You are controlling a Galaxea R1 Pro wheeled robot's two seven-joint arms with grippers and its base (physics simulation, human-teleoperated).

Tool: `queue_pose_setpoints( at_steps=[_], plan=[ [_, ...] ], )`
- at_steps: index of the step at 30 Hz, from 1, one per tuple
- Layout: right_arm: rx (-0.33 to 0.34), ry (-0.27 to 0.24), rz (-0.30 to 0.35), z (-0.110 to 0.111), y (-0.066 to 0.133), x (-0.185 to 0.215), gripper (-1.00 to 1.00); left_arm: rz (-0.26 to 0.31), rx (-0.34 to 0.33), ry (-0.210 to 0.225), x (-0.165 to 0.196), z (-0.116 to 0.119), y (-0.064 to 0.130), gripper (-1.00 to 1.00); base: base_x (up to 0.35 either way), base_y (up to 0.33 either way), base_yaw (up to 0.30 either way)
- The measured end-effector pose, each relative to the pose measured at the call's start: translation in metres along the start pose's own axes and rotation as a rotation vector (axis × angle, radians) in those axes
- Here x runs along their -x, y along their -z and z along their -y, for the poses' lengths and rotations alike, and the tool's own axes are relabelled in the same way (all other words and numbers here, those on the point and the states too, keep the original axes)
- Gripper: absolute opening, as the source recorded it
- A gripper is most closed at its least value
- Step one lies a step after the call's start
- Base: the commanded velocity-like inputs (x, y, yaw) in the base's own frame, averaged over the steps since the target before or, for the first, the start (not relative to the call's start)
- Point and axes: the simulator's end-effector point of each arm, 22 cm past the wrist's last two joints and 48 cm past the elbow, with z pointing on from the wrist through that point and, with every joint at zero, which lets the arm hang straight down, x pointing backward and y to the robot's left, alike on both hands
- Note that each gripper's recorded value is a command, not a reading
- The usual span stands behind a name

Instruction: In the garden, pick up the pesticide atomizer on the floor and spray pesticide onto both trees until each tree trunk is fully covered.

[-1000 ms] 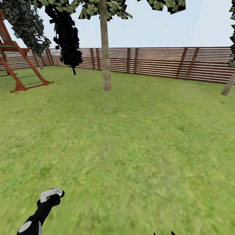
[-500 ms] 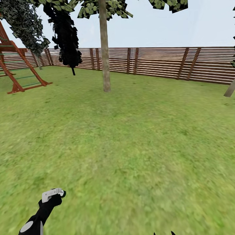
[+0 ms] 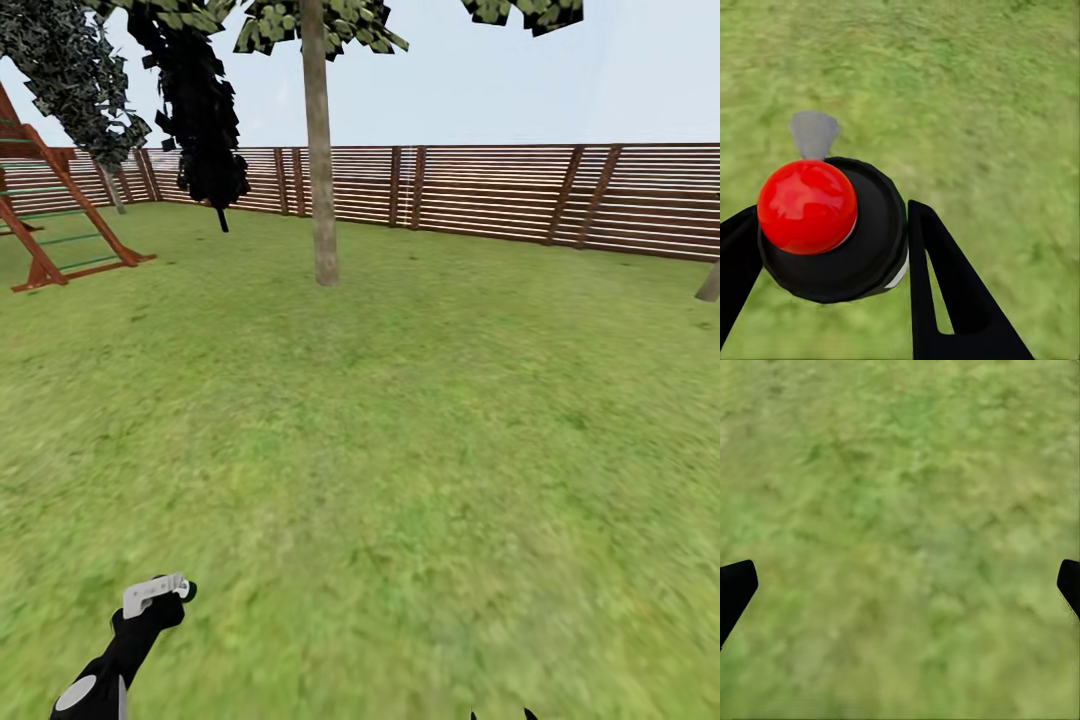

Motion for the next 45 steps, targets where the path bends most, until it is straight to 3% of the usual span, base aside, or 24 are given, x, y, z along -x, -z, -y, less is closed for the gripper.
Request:
queue_pose_setpoints(
  at_steps=[3, 5, 7, 8, 9, 10, 12, 17, 20, 23, 25, 45],
  plan=[
    [0.0, 0.0, 0.0, 0.0, 0.0, 0.0, 1.0, 0.001, -0.004, -0.008, 0.002, 0.002, 0.0, -1.0, 0.34, 0.0, 0.0],
    [0.0, 0.0, 0.0, 0.0, 0.0, 0.0, 1.0, 0.03, 0.023, -0.031, 0.017, -0.013, 0.003, -1.0, 0.341, 0.0, 0.0],
    [0.0, 0.0, 0.0, 0.0, 0.0, 0.0, 1.0, 0.021, 0.013, -0.035, 0.013, -0.007, 0.002, -1.0, 0.341, 0.0, 0.0],
    [0.0, 0.0, 0.0, 0.0, 0.0, 0.0, 1.0, 0.027, 0.004, -0.052, 0.019, -0.003, 0.001, -1.0, 0.341, 0.0, 0.0],
    [0.0, 0.0, 0.0, 0.0, 0.0, 0.0, 1.0, 0.058, -0.008, -0.105, 0.042, 0.004, -0.001, -1.0, 0.341, 0.0, 0.0],
    [0.0, 0.0, 0.0, 0.0, 0.0, 0.0, 1.0, 0.056, -0.011, -0.129, 0.043, 0.007, 0.0, -1.0, 0.341, 0.0, 0.0],
    [0.0, 0.0, -0.001, 0.0, 0.0, 0.0, 1.0, 0.047, -0.004, -0.14, 0.04, 0.004, 0.004, -1.0, 0.341, 0.0, 0.0],
    [0.0, 0.0, -0.001, 0.0, 0.0, 0.0, 1.0, -0.018, -0.016, -0.1, 0.003, 0.01, 0.005, -1.0, 0.34, 0.009, 0.0],
    [0.0, 0.0, -0.001, 0.0, 0.0, 0.0, 1.0, -0.06, 0.018, -0.071, -0.02, 0.007, 0.005, -1.0, 0.309, 0.14, 0.0],
    [0.0, 0.0, -0.001, 0.0, 0.0, 0.0, 1.0, -0.035, 0.054, -0.087, -0.003, -0.002, 0.005, -1.0, 0.289, 0.182, 0.0],
    [0.0, 0.0, -0.001, 0.0, 0.0, 0.0, 1.0, -0.054, 0.073, -0.086, 0.005, -0.01, 0.006, -1.0, 0.266, 0.21, 0.0],
    [0.0, 0.0, -0.001, 0.0, 0.0, 0.0, 1.0, -0.096, 0.076, -0.064, -0.009, -0.011, 0.006, -1.0, 0.191, 0.244, 0.0]
  ],
)
